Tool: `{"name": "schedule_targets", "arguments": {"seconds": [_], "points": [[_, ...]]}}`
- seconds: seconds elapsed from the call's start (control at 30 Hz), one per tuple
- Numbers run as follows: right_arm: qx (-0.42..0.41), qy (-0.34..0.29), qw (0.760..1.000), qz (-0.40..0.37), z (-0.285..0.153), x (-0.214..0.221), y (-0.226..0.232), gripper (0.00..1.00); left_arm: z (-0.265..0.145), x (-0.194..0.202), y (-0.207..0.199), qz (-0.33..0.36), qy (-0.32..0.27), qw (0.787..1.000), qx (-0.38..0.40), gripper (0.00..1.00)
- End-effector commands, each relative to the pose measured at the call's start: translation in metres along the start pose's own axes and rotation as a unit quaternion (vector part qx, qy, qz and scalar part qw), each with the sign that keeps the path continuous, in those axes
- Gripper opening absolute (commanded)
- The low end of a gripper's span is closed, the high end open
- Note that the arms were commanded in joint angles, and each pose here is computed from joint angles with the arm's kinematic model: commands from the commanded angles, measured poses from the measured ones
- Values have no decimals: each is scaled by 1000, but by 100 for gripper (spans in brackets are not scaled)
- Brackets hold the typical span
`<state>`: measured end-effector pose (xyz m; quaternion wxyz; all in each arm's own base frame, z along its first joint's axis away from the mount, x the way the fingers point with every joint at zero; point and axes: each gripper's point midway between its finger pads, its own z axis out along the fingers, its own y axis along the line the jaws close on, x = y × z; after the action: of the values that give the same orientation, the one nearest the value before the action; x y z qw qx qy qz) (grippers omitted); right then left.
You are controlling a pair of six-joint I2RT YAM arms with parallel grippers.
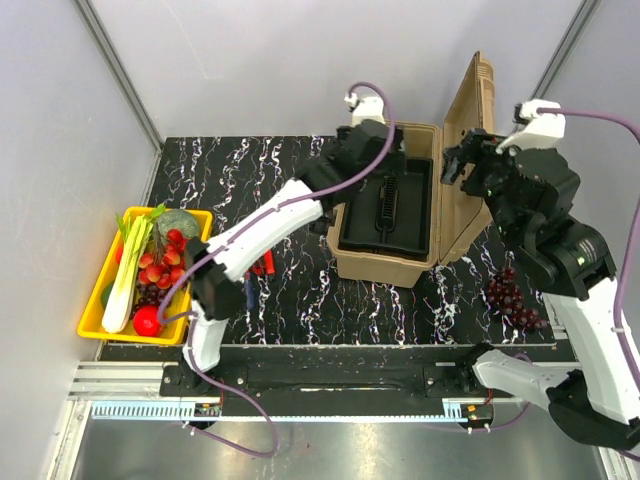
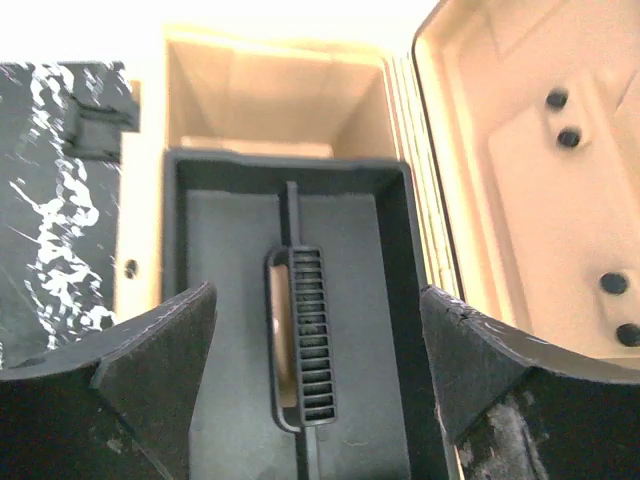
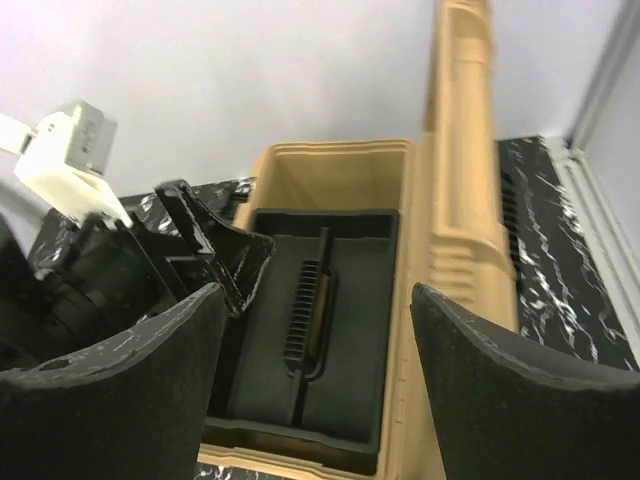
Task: Pack the tool kit
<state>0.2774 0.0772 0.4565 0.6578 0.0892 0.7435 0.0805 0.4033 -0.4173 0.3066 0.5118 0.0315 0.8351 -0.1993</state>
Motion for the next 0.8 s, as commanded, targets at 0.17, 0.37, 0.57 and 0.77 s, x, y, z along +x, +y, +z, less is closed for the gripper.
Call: {"name": "schedule_targets", "arguments": {"seconds": [0.17, 0.37, 0.57, 0.77], "points": [[-126, 114, 984, -47, 63, 50, 85, 84, -59, -70, 112, -54, -92, 991, -76, 91], [-92, 176, 980, -27, 104, 101, 96, 83, -80, -43, 201, -86, -81, 982, -147, 93], [7, 235, 972, -19, 138, 160, 79, 82, -90, -12, 252, -105, -50, 975, -189, 94], [85, 281, 956, -7, 151, 213, 61, 82, -88, 10, 272, -122, -22, 972, -200, 95]]}}
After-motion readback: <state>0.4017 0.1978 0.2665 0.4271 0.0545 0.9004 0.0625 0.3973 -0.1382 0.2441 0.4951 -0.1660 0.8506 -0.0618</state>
